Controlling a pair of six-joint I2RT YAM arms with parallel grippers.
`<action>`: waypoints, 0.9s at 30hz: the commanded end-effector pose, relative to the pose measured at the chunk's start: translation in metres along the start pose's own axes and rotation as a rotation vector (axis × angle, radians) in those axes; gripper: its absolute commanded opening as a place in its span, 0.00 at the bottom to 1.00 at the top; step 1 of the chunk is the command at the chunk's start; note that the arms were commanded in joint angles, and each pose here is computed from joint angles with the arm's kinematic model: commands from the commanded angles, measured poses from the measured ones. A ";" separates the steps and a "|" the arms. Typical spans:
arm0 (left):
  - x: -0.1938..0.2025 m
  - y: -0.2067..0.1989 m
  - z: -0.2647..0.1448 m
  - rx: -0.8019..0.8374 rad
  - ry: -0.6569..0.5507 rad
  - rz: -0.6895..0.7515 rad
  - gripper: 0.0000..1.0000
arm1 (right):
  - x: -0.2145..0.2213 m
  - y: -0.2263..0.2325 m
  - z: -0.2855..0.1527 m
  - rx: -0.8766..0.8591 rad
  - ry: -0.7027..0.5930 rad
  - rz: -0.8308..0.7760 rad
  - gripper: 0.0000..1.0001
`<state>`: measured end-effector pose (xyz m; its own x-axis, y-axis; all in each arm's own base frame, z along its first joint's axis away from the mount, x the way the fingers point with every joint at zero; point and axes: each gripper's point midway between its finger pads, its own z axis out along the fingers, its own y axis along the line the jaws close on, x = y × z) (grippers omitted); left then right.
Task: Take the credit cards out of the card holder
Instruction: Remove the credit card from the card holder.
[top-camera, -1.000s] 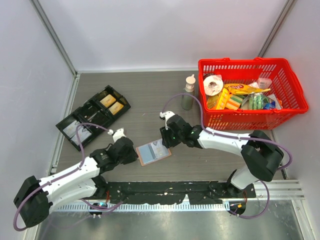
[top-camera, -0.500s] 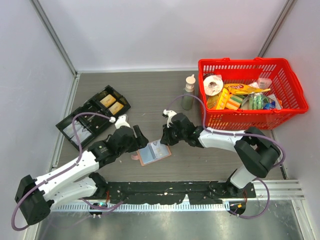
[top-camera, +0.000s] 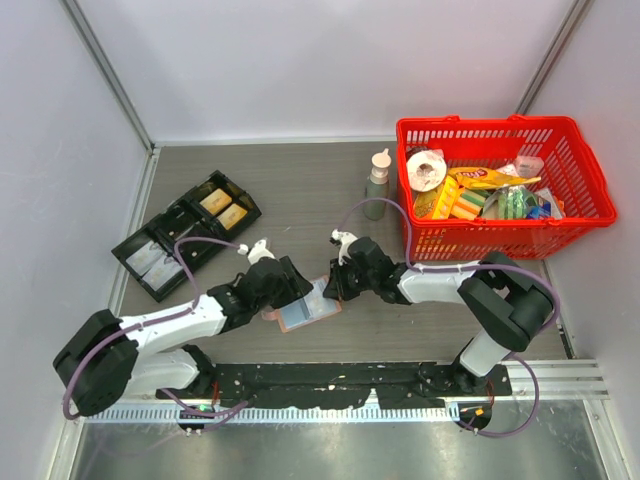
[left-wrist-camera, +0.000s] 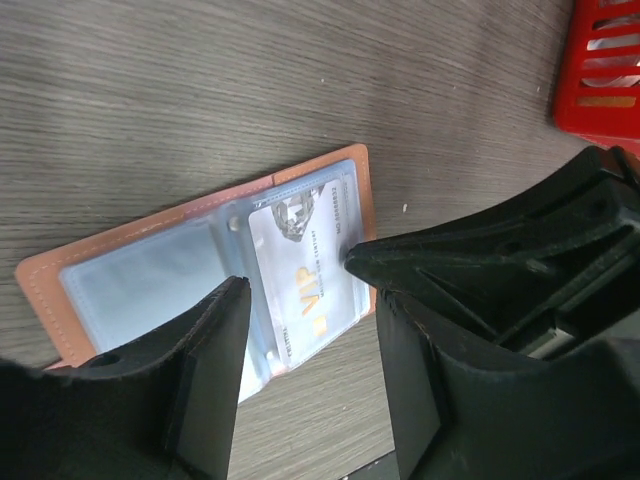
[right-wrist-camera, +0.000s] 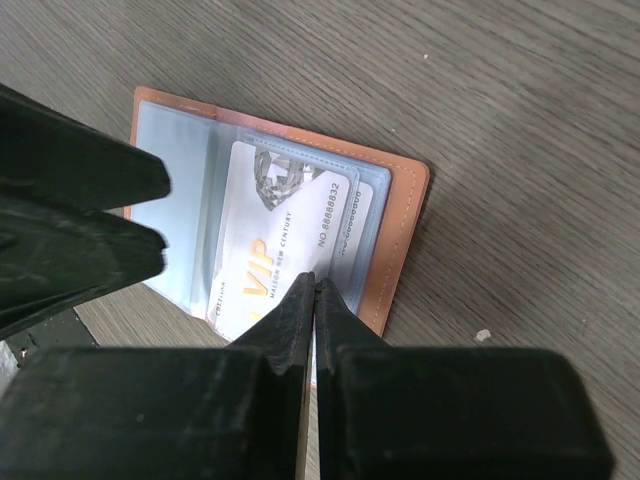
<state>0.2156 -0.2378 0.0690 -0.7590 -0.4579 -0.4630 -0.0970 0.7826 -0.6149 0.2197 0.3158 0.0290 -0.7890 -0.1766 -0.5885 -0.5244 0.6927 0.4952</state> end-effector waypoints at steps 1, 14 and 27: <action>-0.005 -0.018 0.012 0.089 -0.042 -0.088 0.54 | 0.019 -0.013 0.000 0.031 0.035 0.037 0.06; 0.022 0.012 0.032 0.003 0.025 -0.101 0.54 | 0.021 -0.015 -0.004 0.029 0.027 0.047 0.06; 0.033 -0.011 0.035 0.107 0.060 -0.124 0.55 | 0.021 -0.014 -0.003 0.014 0.022 0.067 0.06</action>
<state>0.2283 -0.2626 0.0407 -0.7398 -0.5519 -0.3848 -0.1500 0.6929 -0.7053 0.2159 0.3145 0.0285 -0.7949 -0.1449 -0.5892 -0.5186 0.6664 0.5358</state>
